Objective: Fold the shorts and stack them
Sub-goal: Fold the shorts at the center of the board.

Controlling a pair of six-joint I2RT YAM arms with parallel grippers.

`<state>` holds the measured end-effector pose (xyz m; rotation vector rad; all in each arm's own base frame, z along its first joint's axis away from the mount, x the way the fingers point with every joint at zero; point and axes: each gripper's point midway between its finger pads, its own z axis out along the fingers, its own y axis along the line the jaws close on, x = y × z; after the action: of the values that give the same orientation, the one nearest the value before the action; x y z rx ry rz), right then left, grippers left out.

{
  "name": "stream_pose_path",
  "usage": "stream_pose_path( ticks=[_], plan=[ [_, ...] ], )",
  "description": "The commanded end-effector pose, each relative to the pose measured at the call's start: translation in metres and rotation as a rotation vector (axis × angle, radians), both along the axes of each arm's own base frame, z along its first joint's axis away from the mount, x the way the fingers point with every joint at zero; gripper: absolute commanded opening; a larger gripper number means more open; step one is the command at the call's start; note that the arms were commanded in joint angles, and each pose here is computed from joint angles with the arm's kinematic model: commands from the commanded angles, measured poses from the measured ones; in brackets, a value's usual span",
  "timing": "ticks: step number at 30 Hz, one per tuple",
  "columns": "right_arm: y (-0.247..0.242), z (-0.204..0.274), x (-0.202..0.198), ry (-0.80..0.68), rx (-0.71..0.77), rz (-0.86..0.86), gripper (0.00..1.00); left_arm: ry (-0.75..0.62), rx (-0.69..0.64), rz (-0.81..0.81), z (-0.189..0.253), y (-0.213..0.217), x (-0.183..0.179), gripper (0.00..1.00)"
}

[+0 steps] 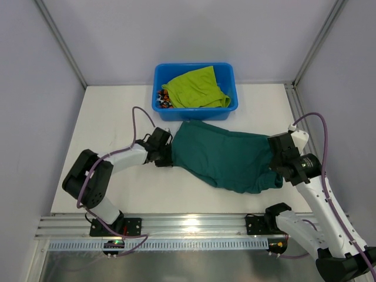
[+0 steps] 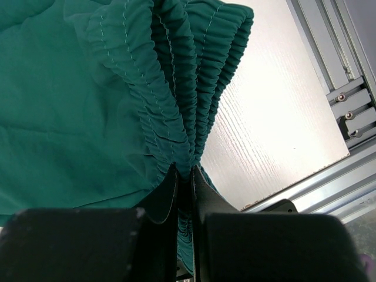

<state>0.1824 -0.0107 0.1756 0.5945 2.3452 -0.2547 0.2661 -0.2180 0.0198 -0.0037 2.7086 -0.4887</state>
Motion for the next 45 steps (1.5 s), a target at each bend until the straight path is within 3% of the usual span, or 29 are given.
stream_pose_path(
  ticks=[1, 8, 12, 17, 21, 30, 36, 45],
  plan=[
    [-0.004, 0.008, 0.007, -0.041, -0.021, -0.013, 0.03, -0.044, 0.179, 0.077, 0.006, 0.034, 0.01, 0.0],
    [-0.008, 0.01, 0.005, -0.042, -0.03, -0.034, 0.04, 0.004, 0.296, 0.109, -0.007, 0.057, -0.001, 0.0],
    [-0.007, 0.012, 0.005, -0.046, -0.027, -0.023, 0.04, 0.005, 0.219, 0.094, 0.006, 0.046, -0.006, 0.29],
    [0.003, 0.027, 0.009, -0.06, 0.016, 0.018, 0.03, -0.083, 0.149, 0.11, 0.054, 0.044, -0.004, 0.45],
    [0.038, 0.038, 0.029, -0.081, 0.166, 0.083, 0.04, -0.161, 0.079, 0.093, 0.09, 0.035, 0.006, 0.53],
    [0.112, 0.073, 0.078, -0.153, 0.316, 0.142, 0.04, -0.081, 0.017, 0.034, 0.069, 0.006, 0.026, 0.52],
    [0.16, 0.058, 0.102, -0.099, 0.298, 0.185, 0.04, -0.032, 0.131, 0.069, 0.047, 0.018, 0.04, 0.47],
    [0.228, 0.064, 0.144, -0.082, 0.335, 0.29, 0.04, 0.014, 0.135, 0.09, 0.024, 0.021, 0.047, 0.44]
  ],
)
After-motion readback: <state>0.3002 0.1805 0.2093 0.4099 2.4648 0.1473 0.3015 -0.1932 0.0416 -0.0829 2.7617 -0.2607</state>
